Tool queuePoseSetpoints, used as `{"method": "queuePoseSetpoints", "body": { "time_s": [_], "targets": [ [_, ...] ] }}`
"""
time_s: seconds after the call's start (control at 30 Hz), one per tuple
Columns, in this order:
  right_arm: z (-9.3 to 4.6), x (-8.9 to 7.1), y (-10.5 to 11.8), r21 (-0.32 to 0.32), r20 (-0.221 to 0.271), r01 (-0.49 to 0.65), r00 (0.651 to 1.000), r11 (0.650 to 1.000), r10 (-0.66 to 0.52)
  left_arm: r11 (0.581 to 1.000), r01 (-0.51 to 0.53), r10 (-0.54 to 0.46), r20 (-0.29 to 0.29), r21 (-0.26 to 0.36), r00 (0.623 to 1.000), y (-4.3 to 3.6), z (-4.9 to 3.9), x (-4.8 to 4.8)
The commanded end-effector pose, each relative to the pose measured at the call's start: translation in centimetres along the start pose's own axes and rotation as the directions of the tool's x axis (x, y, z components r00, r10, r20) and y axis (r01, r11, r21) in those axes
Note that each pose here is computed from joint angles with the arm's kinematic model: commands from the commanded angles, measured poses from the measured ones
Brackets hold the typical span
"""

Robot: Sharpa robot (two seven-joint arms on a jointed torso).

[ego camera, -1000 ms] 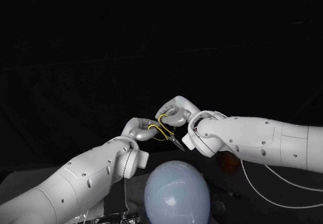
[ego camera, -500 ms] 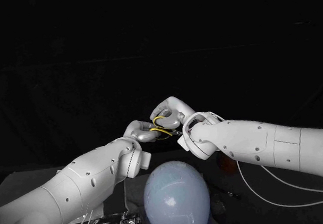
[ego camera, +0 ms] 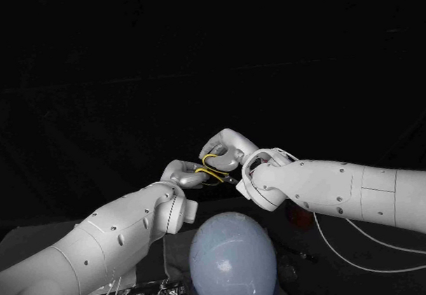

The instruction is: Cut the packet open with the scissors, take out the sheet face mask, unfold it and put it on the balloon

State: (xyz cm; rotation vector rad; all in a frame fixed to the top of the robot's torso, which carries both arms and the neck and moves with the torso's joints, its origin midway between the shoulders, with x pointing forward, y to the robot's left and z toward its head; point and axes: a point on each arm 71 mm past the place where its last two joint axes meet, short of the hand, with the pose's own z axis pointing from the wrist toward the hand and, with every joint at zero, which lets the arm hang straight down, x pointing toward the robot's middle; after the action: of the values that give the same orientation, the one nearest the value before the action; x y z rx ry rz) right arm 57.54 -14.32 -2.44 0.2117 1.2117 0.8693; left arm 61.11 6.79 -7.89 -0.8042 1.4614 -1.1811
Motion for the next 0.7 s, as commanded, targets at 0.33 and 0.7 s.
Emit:
{"method": "queuePoseSetpoints", "body": {
  "time_s": [0.33,0.7],
  "targets": [
    [0.35,0.00,-0.69,0.048,-0.003,0.051,0.999,0.998,-0.051,1.000,0.005,-0.005,-0.028,0.007,1.000,-0.37,-0.07,0.23],
    [0.34,-0.07,-0.97,0.064,0.002,0.051,0.999,0.997,-0.052,1.000,0.009,-0.009,-0.022,0.011,1.000,-0.33,-0.06,0.02]
  ]
}}
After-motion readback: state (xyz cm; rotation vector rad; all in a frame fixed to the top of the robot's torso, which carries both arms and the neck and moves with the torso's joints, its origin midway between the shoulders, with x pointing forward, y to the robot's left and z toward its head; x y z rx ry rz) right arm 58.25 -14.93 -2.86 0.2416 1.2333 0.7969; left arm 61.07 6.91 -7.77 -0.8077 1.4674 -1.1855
